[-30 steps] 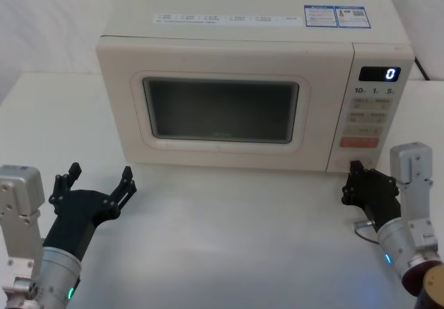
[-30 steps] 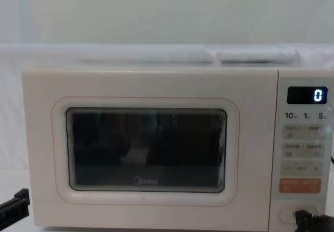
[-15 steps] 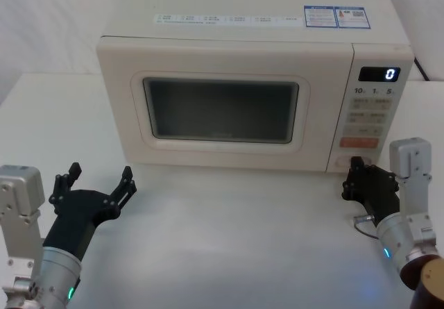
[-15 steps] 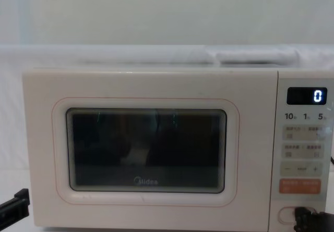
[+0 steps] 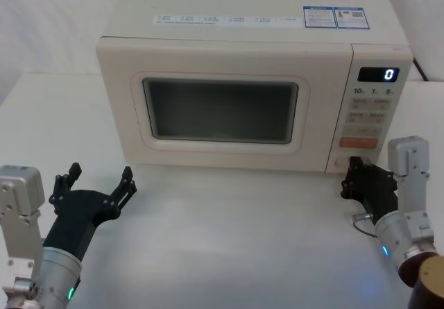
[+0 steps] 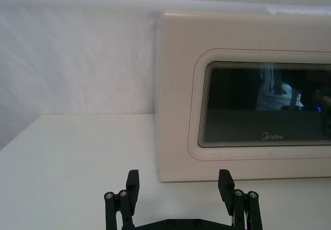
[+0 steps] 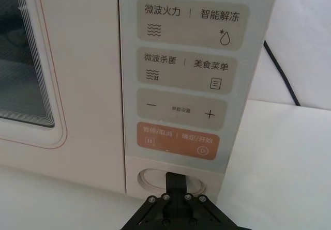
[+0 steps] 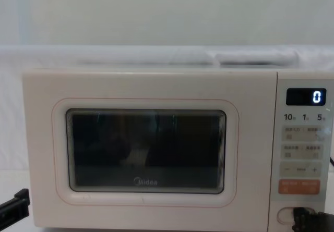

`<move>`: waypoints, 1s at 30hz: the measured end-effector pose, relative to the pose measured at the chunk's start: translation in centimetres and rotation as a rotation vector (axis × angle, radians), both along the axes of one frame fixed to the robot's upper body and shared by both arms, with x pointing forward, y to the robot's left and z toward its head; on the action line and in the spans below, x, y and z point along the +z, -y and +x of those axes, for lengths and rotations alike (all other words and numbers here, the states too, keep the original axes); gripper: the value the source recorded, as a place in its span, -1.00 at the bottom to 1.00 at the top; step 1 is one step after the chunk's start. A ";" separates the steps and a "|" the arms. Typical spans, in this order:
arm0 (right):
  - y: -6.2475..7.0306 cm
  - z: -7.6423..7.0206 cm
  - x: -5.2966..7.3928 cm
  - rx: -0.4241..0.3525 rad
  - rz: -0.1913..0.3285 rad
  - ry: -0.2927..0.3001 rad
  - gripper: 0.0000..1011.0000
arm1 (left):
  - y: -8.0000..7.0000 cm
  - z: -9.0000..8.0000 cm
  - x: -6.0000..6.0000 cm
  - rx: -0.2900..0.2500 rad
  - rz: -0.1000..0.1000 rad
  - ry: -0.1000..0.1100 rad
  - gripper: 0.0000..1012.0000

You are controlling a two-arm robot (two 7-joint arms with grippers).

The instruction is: Press the button to open the microwave door with one hand; close the microwave door with the other hand.

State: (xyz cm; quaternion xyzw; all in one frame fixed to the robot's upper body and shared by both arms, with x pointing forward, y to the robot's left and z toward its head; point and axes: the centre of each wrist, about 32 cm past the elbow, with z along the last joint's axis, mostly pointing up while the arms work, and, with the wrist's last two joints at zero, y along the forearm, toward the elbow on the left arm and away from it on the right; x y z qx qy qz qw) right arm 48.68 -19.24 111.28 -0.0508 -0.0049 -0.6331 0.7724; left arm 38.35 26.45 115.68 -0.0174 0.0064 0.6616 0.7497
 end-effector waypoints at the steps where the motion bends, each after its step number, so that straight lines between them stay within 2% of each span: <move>1: 0.0 0.0 0.0 0.000 0.000 -0.001 -1.00 | 0.0 0.0 0.0 0.000 0.000 0.000 0.98; 20: 0.1 1.0 0.1 -0.008 0.008 -0.003 -1.00 | 0.0 0.0 0.0 0.000 0.000 0.000 0.98; 30: 0.2 1.0 0.1 -0.010 0.017 -0.001 -1.00 | 0.0 0.0 0.0 0.000 0.000 0.000 0.98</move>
